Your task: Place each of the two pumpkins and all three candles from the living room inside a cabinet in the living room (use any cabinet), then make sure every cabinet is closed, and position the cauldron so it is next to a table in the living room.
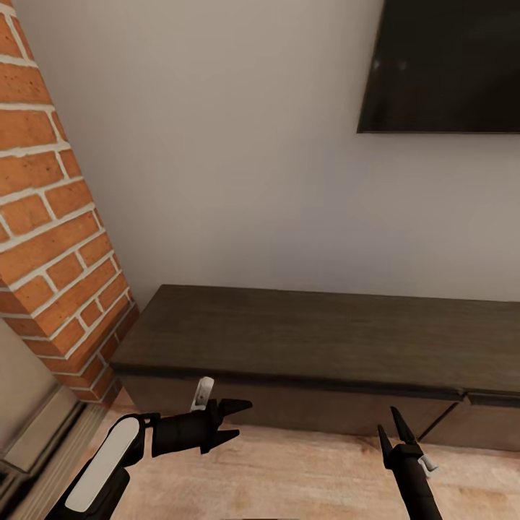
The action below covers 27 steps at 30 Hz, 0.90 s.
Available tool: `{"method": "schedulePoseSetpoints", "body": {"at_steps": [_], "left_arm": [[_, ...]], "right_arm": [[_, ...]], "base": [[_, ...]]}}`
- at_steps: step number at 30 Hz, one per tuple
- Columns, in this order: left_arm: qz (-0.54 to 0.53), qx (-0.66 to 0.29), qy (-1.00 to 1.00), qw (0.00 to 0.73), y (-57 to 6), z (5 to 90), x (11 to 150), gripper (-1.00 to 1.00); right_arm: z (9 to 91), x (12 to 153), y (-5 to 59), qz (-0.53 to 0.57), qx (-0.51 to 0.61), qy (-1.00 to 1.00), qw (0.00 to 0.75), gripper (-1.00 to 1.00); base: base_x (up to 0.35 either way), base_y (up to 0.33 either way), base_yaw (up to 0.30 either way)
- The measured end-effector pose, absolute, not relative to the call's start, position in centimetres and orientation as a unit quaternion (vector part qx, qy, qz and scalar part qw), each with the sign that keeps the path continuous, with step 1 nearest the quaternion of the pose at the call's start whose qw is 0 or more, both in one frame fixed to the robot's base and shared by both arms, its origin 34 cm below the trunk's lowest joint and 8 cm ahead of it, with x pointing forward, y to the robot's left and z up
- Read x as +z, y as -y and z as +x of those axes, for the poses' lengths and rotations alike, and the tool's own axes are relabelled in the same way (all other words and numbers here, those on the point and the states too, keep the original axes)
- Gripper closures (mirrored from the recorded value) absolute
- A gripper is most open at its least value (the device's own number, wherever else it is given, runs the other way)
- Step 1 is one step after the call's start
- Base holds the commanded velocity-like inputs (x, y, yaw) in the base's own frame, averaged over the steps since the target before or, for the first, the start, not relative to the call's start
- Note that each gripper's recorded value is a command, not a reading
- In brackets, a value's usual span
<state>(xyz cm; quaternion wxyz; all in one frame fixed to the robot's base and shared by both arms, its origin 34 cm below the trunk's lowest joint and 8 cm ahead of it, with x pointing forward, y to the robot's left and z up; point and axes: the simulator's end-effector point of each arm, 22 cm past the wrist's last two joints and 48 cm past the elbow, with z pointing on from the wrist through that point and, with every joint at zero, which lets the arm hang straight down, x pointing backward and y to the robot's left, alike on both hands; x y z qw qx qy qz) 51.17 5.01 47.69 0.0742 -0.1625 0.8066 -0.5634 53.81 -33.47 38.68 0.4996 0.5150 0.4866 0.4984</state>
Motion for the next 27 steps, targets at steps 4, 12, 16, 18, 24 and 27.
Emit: {"method": "schedulePoseSetpoints", "body": {"at_steps": [4, 12, 16, 18, 24, 27], "left_arm": [[-0.162, -0.564, -0.807, 0.074, -4.99, 51.17, 47.71, -1.00], [-0.163, -0.564, -0.806, 0.074, -4.93, 51.17, 47.72, -1.00], [-0.162, -0.564, -0.806, 0.074, -4.94, 51.17, 47.73, -1.00], [-0.162, -0.564, -0.806, 0.074, -4.96, 51.17, 47.72, -1.00], [-0.162, -0.564, -0.806, 0.074, -4.94, 51.17, 47.74, -1.00], [-0.162, -0.564, -0.806, 0.074, -4.95, 51.18, 47.74, -1.00]], "right_arm": [[53.82, 38.69, 33.47, 0.515, 0.498, -0.487, 0.500, -1.00], [53.82, 38.68, 33.47, 0.515, 0.498, -0.487, 0.500, -1.00], [53.82, 38.69, 33.47, 0.515, 0.498, -0.487, 0.500, -1.00], [53.84, 38.69, 33.45, 0.515, 0.498, -0.487, 0.500, -1.00], [53.84, 38.70, 33.44, 0.514, 0.498, -0.487, 0.500, -1.00], [53.83, 38.68, 33.44, 0.514, 0.498, -0.487, 0.500, -1.00]], "base": [[0.102, 0.000, 0.000], [0.086, 0.000, 0.000], [0.095, 0.000, 0.000], [0.029, 0.000, 0.000], [0.084, 0.000, 0.000], [0.053, 0.000, 0.000]]}}
